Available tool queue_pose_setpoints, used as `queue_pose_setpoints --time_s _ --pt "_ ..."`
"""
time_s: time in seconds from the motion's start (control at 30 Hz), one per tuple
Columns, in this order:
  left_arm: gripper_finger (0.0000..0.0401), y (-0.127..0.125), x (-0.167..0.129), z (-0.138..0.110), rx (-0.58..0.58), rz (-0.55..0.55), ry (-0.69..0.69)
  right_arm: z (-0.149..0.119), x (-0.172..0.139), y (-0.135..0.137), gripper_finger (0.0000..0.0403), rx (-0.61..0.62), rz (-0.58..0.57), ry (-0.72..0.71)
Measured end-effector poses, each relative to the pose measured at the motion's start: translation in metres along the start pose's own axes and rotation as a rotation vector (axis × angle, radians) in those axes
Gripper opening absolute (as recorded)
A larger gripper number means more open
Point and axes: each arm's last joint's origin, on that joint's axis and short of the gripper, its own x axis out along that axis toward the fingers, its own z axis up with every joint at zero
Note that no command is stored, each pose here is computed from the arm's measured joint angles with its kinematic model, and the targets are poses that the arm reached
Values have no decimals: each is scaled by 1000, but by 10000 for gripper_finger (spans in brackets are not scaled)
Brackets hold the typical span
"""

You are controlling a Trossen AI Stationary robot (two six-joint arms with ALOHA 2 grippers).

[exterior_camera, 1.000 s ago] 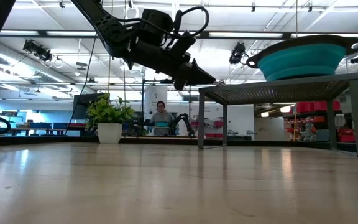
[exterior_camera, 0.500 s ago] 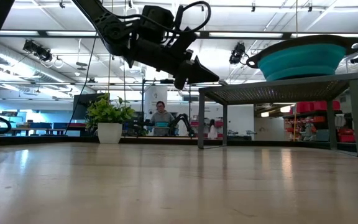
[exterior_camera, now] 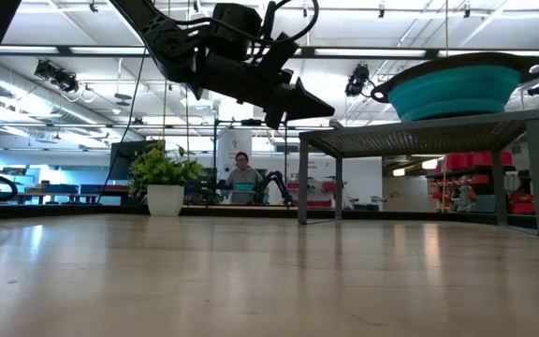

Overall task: Pick & Place Fruit
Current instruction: Put the knife on the shelf

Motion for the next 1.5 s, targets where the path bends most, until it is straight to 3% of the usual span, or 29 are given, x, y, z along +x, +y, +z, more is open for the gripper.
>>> queue_pose_setpoints --time_s 0.17,0.33,0.77,1.5 --pt "20 0 0 0 2 3 4 0 0 0 165 0 0 0" --pt "7 0 0 -4 31 76 99 -1 -1 2 165 -3 6 2" --pt "5 -2 1 -6 -17 -62 14 -1 -1 2 165 -4 7 1" --pt "15 -1 1 -6 -31 -34 22 -1 -1 2 165 -7 7 1"
